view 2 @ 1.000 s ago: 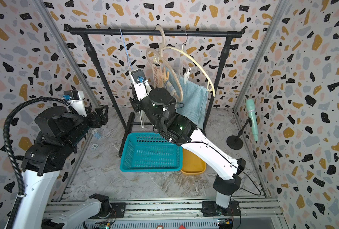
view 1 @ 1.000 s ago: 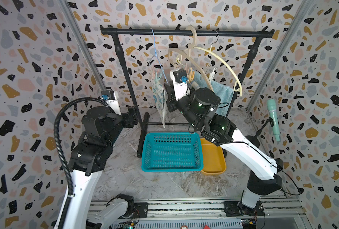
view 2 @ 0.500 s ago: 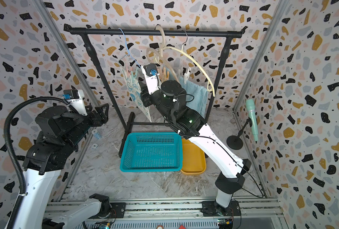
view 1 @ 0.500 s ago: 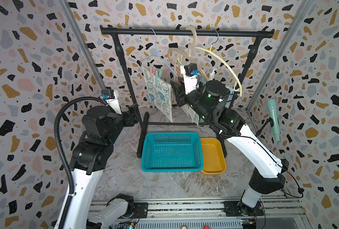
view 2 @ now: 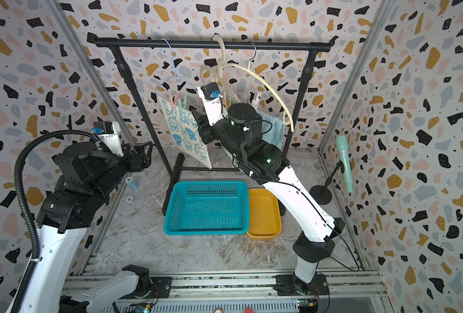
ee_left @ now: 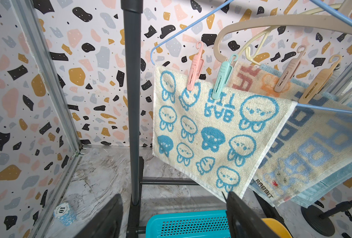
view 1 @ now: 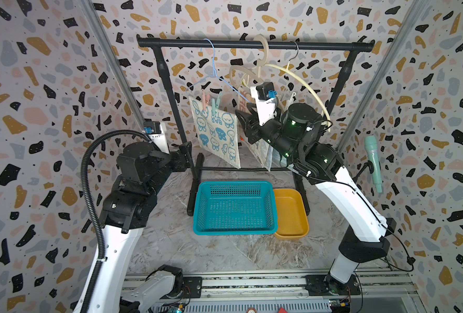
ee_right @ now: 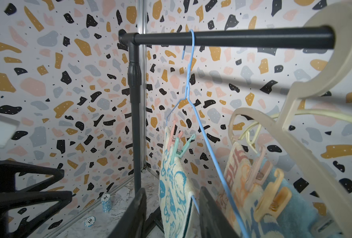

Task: Remove the clothespins securing towels to the hanger
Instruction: Pick up the hanger from the clothesline.

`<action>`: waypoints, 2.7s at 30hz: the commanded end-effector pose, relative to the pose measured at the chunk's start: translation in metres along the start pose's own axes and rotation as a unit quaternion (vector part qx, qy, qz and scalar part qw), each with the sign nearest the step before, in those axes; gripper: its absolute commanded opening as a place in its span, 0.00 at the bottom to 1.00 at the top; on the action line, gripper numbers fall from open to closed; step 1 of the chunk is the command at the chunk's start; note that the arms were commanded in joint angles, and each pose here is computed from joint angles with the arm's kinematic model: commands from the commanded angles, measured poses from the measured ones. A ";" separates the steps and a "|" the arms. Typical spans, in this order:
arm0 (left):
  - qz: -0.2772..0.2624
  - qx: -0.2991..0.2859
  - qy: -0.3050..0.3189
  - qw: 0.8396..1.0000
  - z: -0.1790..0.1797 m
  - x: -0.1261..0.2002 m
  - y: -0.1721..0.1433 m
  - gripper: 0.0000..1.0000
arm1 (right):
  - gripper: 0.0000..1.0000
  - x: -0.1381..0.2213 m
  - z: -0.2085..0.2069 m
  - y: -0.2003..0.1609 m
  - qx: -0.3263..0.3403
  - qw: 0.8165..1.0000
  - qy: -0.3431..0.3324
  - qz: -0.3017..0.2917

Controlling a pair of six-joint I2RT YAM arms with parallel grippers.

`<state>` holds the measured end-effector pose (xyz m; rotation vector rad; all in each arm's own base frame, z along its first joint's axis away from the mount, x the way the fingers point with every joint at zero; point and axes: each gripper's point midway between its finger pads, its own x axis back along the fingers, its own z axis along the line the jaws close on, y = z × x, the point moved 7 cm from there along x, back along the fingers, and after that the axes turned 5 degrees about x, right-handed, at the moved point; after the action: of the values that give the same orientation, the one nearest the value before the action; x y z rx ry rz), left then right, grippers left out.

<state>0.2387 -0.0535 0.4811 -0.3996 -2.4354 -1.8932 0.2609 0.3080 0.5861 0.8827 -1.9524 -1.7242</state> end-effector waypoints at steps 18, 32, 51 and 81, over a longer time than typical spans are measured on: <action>-0.010 0.000 -0.048 0.999 -0.013 -0.006 0.008 0.78 | 0.54 0.012 -0.026 -0.003 -0.023 0.999 0.039 0.017; -0.010 0.001 -0.052 0.999 -0.013 -0.003 0.006 0.78 | 0.26 -0.004 -0.021 -0.021 -0.019 0.998 0.031 0.042; -0.021 0.000 -0.072 0.997 -0.020 -0.005 0.020 0.76 | 0.00 0.022 -0.017 0.019 -0.010 0.998 0.032 -0.061; -0.030 -0.007 -0.098 0.995 -0.033 -0.015 0.047 0.76 | 0.00 0.056 -0.027 0.078 0.005 0.982 0.020 -0.186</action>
<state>0.2655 -0.0763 0.5172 -0.5588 -2.5431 -1.9408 0.2525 0.2820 0.6235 1.1847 -1.8889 -1.7969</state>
